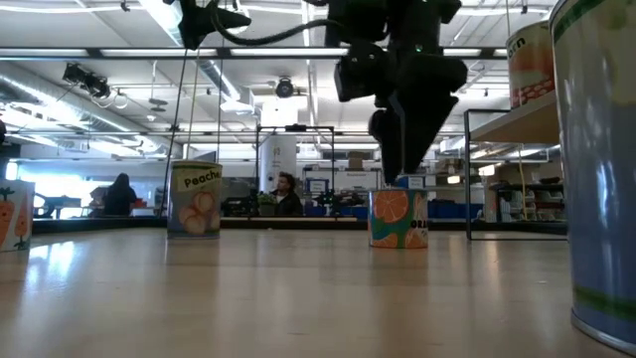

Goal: Pick and place cans onto a shelf
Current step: Put the canned oranges on the shelf

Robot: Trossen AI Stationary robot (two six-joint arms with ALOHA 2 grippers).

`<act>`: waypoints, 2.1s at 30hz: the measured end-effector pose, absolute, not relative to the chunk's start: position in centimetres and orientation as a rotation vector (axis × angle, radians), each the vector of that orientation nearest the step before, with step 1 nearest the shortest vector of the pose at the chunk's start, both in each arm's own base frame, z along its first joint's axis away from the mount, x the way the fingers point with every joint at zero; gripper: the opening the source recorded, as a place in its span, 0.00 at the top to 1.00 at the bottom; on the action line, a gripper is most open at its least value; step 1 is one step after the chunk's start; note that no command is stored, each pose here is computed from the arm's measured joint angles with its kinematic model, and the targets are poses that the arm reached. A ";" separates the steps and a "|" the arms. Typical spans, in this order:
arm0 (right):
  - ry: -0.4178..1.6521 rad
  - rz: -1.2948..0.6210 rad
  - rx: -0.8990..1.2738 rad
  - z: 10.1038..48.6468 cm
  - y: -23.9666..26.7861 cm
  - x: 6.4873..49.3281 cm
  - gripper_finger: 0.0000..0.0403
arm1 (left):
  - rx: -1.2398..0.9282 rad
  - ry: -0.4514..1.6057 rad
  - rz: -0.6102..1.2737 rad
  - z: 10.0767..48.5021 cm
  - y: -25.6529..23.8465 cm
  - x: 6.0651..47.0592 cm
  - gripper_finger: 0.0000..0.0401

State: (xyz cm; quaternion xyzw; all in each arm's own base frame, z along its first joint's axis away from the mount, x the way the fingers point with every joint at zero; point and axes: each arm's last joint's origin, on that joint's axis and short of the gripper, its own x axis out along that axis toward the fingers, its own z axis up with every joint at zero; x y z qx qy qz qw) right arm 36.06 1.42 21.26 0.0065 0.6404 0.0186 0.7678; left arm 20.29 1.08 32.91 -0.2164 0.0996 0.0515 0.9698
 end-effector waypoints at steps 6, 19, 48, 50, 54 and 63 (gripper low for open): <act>1.289 -0.013 0.115 22.6 1.5 34.8 0.03 | -0.437 0.201 0.104 32.9 1.1 20.3 0.14; 1.213 0.056 0.071 22.2 0.2 35.4 0.01 | -0.438 0.202 0.104 32.9 1.1 20.3 0.14; 1.386 0.144 -0.038 18.5 0.4 36.3 0.29 | -0.437 0.203 0.104 32.9 1.1 20.3 0.14; 1.342 0.175 -0.022 20.5 0.6 36.3 0.29 | -0.437 0.202 0.104 32.9 1.1 20.3 0.14; 1.179 0.228 -0.018 25.9 1.4 35.8 0.29 | -0.437 0.202 0.105 32.9 1.1 20.3 0.14; 0.872 0.307 -0.070 36.8 3.8 29.4 0.28 | -0.437 0.202 0.105 32.9 1.1 20.3 0.14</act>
